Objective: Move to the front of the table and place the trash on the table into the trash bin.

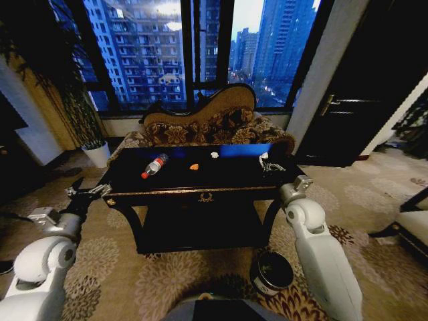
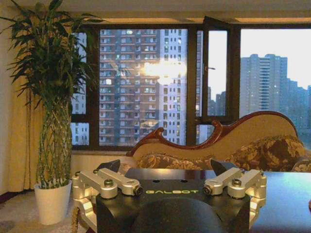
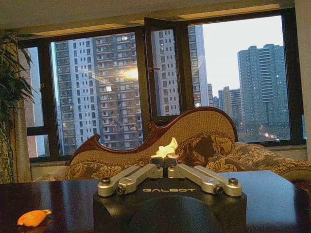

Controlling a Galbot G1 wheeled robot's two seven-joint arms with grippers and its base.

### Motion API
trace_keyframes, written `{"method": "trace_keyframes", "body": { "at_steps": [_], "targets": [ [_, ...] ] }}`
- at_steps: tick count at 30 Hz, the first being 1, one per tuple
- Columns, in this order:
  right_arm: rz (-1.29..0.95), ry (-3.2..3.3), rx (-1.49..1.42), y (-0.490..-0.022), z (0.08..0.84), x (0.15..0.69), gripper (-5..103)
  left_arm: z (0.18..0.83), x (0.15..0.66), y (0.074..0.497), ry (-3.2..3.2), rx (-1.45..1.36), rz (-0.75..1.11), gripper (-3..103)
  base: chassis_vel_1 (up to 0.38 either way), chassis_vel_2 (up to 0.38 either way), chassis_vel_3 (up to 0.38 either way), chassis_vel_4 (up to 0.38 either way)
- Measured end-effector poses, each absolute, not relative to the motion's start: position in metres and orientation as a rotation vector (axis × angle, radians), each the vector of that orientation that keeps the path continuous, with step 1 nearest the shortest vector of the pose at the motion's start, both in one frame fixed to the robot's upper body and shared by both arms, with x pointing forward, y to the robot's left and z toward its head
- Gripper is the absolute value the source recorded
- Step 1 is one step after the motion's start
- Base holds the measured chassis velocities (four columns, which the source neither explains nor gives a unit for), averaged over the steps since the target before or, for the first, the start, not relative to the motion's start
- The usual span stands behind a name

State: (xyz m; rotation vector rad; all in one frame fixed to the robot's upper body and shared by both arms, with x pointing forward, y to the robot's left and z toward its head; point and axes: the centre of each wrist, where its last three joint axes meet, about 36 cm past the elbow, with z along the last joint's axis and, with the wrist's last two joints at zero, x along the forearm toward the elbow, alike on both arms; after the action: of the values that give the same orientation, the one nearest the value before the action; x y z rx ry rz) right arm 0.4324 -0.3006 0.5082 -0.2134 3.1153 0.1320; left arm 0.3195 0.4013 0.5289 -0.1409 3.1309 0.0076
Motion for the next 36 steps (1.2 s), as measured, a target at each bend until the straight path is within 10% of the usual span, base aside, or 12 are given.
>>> {"method": "trace_keyframes", "body": {
  "at_steps": [36],
  "targets": [
    [-0.188, 3.416, 0.177, -0.333, 0.378, 0.412, 0, 0.525, 0.317, 0.402, 3.129, -0.163, -0.02, 100, 0.089, -0.087, -0.088, 0.086]
  ]
}}
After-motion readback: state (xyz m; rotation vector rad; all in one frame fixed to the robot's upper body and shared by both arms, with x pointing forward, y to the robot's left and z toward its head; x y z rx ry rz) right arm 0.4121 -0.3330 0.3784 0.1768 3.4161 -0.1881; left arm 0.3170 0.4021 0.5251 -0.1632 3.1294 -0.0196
